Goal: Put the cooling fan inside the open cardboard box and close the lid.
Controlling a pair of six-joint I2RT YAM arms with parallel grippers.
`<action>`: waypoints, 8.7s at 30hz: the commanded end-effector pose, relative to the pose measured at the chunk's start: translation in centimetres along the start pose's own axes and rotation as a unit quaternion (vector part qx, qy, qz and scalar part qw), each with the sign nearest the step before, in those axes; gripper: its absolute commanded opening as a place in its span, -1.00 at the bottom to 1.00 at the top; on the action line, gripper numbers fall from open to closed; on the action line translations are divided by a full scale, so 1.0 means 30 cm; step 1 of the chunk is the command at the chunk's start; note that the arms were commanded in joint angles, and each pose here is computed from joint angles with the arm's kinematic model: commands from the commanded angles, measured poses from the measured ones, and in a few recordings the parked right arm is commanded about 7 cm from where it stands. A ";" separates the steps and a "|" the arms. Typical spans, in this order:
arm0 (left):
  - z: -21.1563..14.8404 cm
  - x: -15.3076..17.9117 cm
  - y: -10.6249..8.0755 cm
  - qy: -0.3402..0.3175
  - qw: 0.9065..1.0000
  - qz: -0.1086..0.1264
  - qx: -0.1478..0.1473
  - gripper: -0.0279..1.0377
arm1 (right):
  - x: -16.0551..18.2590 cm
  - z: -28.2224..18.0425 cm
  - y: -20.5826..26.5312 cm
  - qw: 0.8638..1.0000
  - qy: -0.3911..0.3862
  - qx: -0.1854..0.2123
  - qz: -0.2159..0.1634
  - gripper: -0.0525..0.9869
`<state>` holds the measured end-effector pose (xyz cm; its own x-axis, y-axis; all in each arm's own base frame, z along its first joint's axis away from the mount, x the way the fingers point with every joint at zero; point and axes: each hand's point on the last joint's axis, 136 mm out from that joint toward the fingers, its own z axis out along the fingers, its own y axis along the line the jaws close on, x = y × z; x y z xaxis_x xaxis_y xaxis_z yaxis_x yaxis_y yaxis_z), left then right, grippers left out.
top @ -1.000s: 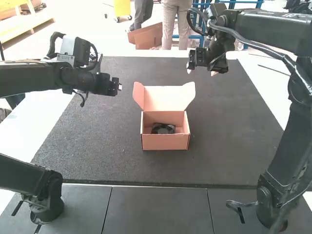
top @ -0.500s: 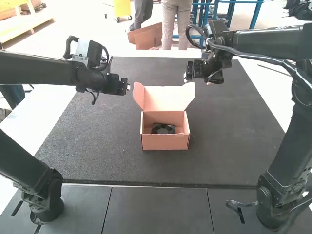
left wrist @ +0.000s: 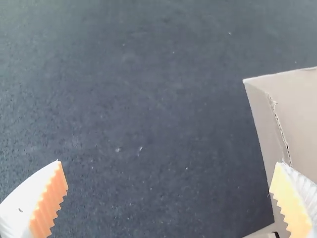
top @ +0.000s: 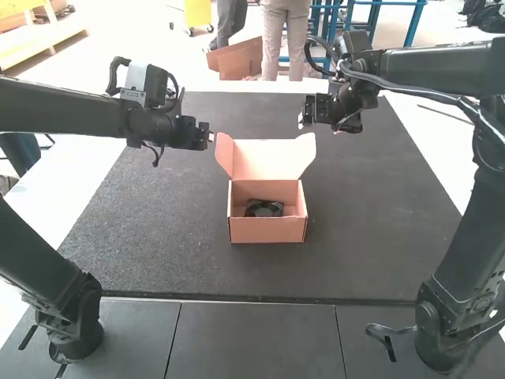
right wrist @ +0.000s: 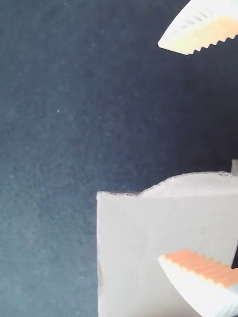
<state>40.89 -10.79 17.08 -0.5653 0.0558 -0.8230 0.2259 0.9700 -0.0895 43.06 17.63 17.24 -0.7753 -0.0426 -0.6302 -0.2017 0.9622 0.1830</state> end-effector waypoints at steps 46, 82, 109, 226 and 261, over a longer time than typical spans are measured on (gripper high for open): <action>0.028 -0.064 -0.115 -0.024 0.998 -0.020 0.060 0.87 | 0.027 0.056 0.046 0.994 0.073 -0.076 -0.008 -0.43; 0.033 -0.033 -0.172 -0.008 0.997 -0.009 0.074 0.87 | 0.185 -0.026 0.160 0.978 0.175 -0.112 -0.026 -0.93; 0.004 0.063 -0.190 0.042 0.996 0.001 0.081 0.87 | 0.363 -0.097 0.202 0.957 0.254 -0.128 -0.049 -0.93; -0.115 -0.075 -0.268 0.007 0.997 0.042 0.062 0.87 | 0.088 -0.498 -0.220 0.987 -0.143 -0.003 0.075 0.86; 0.016 0.470 -0.435 0.190 0.966 0.138 0.110 0.87 | 0.276 -0.553 -0.197 0.999 0.000 -0.002 0.045 0.86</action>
<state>31.07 -22.84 8.42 -0.6946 0.3924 -0.6029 0.5298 0.8460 -0.0598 27.62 7.02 22.68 -0.8005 0.0453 -0.5976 -0.1200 0.9648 0.2338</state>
